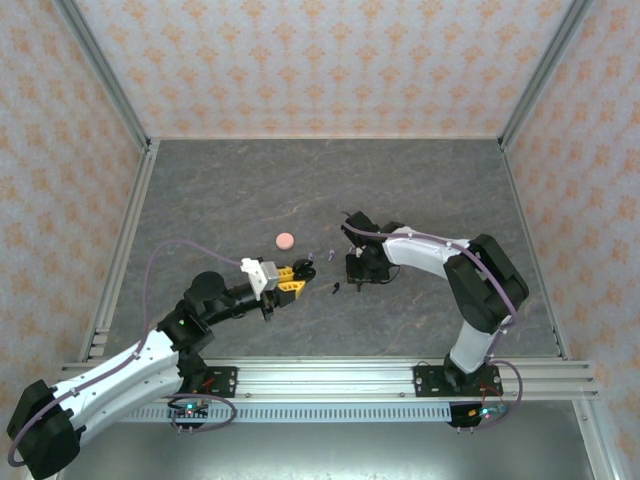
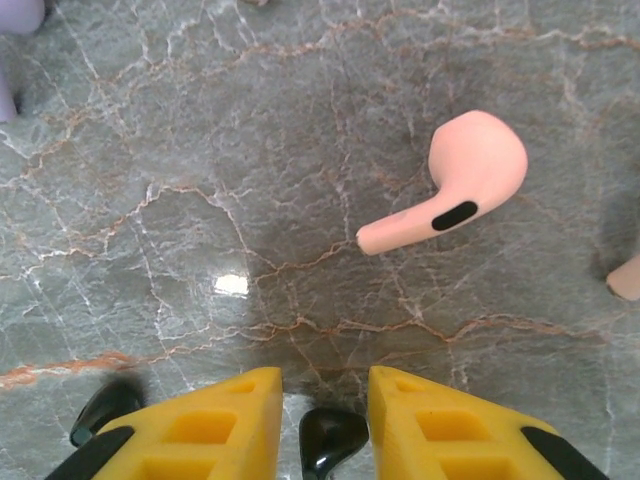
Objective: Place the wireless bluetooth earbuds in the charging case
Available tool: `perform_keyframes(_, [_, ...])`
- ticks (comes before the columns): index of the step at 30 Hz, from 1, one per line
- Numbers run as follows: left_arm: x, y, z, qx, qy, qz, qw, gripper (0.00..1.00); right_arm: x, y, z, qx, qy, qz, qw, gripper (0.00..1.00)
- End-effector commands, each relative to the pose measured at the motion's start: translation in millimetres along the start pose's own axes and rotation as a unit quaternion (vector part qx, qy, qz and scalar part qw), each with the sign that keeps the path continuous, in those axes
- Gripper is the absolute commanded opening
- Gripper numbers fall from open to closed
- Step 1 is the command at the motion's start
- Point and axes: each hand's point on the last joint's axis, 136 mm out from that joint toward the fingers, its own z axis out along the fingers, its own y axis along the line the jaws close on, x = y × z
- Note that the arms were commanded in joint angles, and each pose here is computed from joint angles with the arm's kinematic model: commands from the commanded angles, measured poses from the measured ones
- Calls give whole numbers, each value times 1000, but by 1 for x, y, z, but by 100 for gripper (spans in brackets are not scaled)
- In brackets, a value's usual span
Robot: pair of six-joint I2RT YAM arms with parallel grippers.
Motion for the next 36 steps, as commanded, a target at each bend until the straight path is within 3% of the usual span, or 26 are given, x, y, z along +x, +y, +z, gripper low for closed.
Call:
perform_keyframes(1, [-11,2,1,-9,-9,15,1000,0,11,-5,-2,20,22,-10,1000,29])
perform_keyframes(26, [-10,6,1,-18,-5,11,1000,0,19,-10,-3,24,23,-16,999,26])
perform_keyframes(29, [-11,6,1,-18,-6,11,1000,0,15,-7,-8,16,9,-18,1000,20])
perform_keyframes(36, [-12,8,4,-20,-14,12,1000,0,-6,8,-55,-28,-77,-18,996,19])
